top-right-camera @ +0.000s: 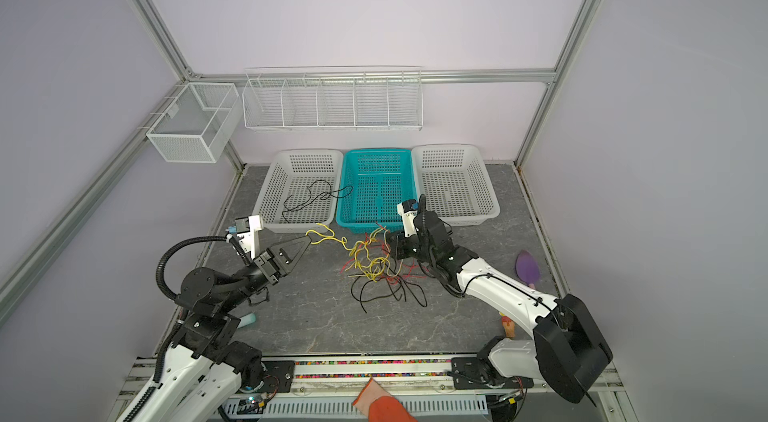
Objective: Untangle the cables
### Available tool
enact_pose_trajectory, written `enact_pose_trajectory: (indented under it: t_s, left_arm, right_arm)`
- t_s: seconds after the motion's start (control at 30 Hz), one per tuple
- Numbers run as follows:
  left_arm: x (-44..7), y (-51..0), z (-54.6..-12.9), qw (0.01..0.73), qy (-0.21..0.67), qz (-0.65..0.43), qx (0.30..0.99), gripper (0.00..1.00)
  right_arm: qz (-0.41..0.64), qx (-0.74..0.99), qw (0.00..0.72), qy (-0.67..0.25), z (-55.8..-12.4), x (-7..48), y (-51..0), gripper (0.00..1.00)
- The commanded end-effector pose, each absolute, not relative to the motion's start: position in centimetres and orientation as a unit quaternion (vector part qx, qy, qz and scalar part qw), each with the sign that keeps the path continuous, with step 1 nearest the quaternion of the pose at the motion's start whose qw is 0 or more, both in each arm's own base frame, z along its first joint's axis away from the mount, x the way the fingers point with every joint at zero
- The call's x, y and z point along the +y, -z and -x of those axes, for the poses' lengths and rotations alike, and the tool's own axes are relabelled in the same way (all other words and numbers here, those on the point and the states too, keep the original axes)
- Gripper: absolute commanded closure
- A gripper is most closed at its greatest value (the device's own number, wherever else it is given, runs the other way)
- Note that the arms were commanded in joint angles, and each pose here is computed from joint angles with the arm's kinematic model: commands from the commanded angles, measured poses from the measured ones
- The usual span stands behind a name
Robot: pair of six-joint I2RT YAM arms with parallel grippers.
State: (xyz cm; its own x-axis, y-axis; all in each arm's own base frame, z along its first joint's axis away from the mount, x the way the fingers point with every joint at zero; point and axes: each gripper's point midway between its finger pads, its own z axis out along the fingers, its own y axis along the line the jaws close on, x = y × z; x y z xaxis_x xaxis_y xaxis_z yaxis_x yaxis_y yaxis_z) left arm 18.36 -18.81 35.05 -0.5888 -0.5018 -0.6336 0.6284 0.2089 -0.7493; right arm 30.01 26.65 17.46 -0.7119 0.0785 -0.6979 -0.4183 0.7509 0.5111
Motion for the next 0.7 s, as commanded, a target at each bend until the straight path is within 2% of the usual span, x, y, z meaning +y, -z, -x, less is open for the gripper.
enact_pose_trajectory:
  t_s: [0.0, 0.13, 0.33, 0.67]
  left_arm:
    - [-18.7, -34.9, -17.7, 0.454, 0.584, -0.081, 0.669, 1.0]
    - [-18.0, -36.1, -16.8, 0.471, 0.535, -0.112, 0.692, 1.0]
    - [-16.2, -39.8, -15.2, 0.528, 0.484, -0.137, 0.684, 1.0]
    - [-13.2, -41.7, -15.6, 0.588, 0.41, -0.102, 0.69, 1.0]
  right_arm:
    - [0.048, 0.878, 0.378, -0.289, -30.9, 23.9, -16.4, 0.93]
    - [0.034, 0.88, 0.381, -0.283, -31.1, 23.2, -16.3, 0.93]
    - [0.004, 0.889, 0.374, -0.263, -31.6, 21.7, -15.4, 0.93]
    - [-0.027, 0.909, 0.354, -0.217, -30.9, 18.6, -14.3, 0.94]
